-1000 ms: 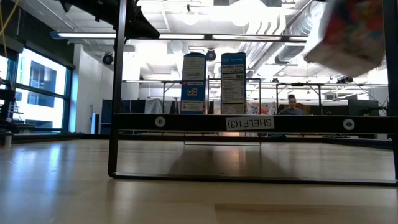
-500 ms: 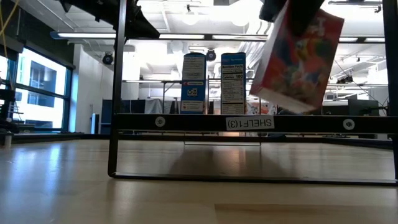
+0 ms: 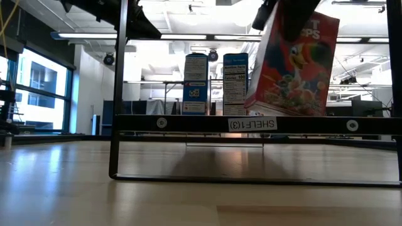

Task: Stack cereal on shelf
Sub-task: Put the right red cereal box on the shelf

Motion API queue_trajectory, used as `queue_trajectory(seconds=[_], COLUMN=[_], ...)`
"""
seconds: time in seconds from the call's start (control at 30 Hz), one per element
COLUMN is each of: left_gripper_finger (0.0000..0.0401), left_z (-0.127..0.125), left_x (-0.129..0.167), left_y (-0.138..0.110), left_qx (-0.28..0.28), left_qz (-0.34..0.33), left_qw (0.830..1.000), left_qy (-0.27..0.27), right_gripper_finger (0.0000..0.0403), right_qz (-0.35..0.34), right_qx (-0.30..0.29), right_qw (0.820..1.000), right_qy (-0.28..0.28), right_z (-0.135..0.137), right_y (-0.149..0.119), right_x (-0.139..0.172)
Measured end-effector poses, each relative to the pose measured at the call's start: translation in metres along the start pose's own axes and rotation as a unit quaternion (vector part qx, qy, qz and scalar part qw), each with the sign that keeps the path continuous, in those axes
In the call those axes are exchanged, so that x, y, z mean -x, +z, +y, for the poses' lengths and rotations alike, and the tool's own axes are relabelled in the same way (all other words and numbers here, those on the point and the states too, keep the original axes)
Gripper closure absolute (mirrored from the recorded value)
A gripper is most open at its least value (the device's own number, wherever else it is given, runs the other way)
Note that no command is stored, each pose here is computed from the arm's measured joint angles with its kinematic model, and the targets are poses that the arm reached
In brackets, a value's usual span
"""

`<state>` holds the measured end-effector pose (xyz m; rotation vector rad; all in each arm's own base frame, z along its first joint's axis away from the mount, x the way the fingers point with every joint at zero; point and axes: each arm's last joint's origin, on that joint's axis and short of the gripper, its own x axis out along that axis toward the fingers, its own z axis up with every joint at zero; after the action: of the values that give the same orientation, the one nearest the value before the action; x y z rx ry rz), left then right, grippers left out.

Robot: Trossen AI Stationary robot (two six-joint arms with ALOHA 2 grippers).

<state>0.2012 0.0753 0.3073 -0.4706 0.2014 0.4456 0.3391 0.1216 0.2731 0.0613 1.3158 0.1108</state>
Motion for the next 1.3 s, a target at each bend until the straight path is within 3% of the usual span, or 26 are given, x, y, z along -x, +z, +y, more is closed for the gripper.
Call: queue_trajectory(seconds=[0.2,0.33,0.8,1.13,1.3], left_gripper_finger=[0.0401,0.0401,0.0401,0.0401,0.0401], left_z=[0.000,0.000,0.000,0.000,0.000], left_x=[0.000,0.000,0.000,0.000,0.000], left_y=[0.000,0.000,0.000,0.000,0.000], left_qx=[0.000,0.000,-0.004,0.004,0.005], left_qz=[0.000,0.000,0.001,0.000,0.000], left_qw=[1.000,1.000,1.000,1.000,1.000], left_qy=[0.000,0.000,0.000,0.000,0.000], right_gripper_finger=[0.0202,0.0182,0.0181,0.0181,0.0201], right_qz=[-0.010,-0.024,-0.009,-0.019,-0.019], right_qx=[0.001,0.004,0.016,-0.001,-0.047], right_qw=[1.000,1.000,0.999,0.997,0.997], right_qy=[0.006,0.004,-0.037,-0.076,-0.055], right_z=[0.000,0.002,0.002,0.012,0.012], right_y=[0.003,0.007,0.001,-0.029,-0.060], right_x=[0.000,0.010,0.039,0.068,0.062])
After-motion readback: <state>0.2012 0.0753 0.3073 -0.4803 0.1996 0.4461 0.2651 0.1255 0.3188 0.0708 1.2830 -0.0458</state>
